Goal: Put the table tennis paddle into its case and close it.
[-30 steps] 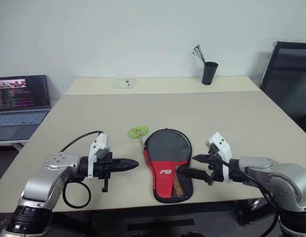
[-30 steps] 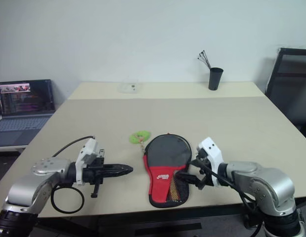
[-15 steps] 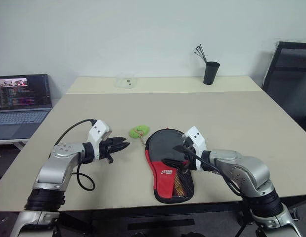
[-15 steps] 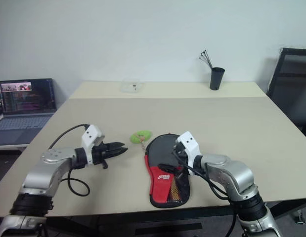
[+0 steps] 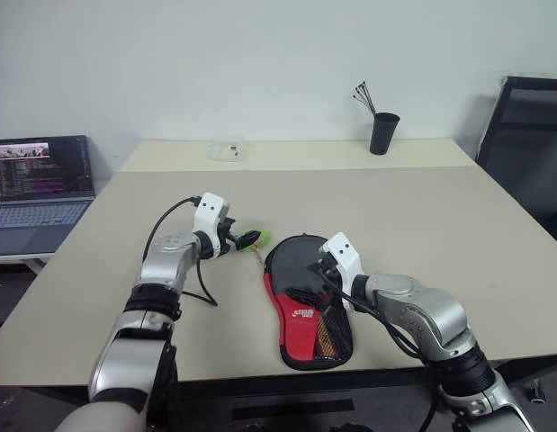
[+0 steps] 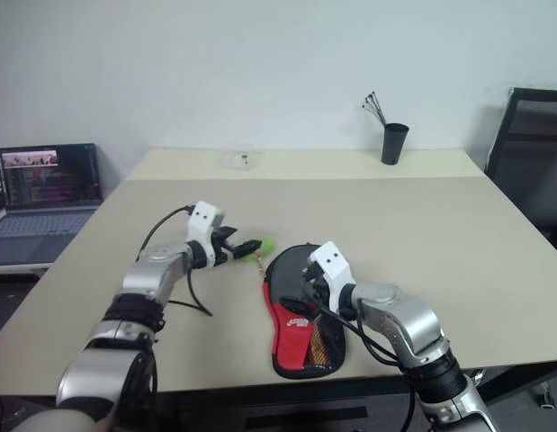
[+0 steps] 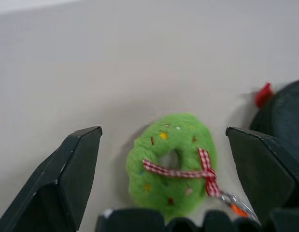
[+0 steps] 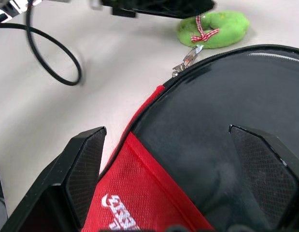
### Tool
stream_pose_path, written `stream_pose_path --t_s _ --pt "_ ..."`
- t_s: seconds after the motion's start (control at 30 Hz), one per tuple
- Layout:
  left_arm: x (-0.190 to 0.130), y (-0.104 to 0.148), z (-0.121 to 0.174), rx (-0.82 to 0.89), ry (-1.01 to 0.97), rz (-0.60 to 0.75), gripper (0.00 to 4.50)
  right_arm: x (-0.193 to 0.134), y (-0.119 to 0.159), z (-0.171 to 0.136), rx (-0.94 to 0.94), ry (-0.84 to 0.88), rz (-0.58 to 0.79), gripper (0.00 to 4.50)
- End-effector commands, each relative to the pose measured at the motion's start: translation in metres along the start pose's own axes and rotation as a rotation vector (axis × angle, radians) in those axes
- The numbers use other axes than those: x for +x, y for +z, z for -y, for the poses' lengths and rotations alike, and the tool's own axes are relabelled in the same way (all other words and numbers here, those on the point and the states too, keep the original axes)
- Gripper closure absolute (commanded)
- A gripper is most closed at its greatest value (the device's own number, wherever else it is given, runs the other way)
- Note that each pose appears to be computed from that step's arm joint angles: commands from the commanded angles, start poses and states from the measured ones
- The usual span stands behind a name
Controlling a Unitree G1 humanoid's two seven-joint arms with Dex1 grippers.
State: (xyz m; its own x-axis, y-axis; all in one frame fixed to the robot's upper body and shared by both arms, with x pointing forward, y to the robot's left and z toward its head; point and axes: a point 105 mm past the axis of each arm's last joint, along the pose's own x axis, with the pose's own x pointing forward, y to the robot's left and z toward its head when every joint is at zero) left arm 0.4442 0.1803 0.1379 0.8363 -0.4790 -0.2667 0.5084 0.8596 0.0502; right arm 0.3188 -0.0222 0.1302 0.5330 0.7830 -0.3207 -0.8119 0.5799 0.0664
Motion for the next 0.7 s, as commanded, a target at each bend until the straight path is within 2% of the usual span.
stream_pose_path --t_s 0.03,0.3,0.47,0.57,0.7 --pt "0.008 0.004 -0.002 -0.033 0.015 -0.014 0.02 -0.001 0.013 -0.001 -0.030 -0.009 0.053 0.00" --pt "0.017 -0.021 0.012 -0.076 -0.042 -0.117 0.02 -0.001 0.014 0.000 -0.031 -0.030 0.062 0.00" --pt "0.016 -0.026 0.012 -0.090 -0.044 -0.123 0.02 -0.001 0.014 0.001 -0.029 -0.039 0.063 0.00" --pt "0.016 -0.028 0.012 -0.096 -0.040 -0.122 0.52 -0.001 0.014 0.001 -0.027 -0.039 0.063 0.00" --pt "0.015 -0.029 0.010 -0.108 -0.033 -0.115 1.93 0.001 0.022 0.001 -0.031 -0.036 0.102 0.00"
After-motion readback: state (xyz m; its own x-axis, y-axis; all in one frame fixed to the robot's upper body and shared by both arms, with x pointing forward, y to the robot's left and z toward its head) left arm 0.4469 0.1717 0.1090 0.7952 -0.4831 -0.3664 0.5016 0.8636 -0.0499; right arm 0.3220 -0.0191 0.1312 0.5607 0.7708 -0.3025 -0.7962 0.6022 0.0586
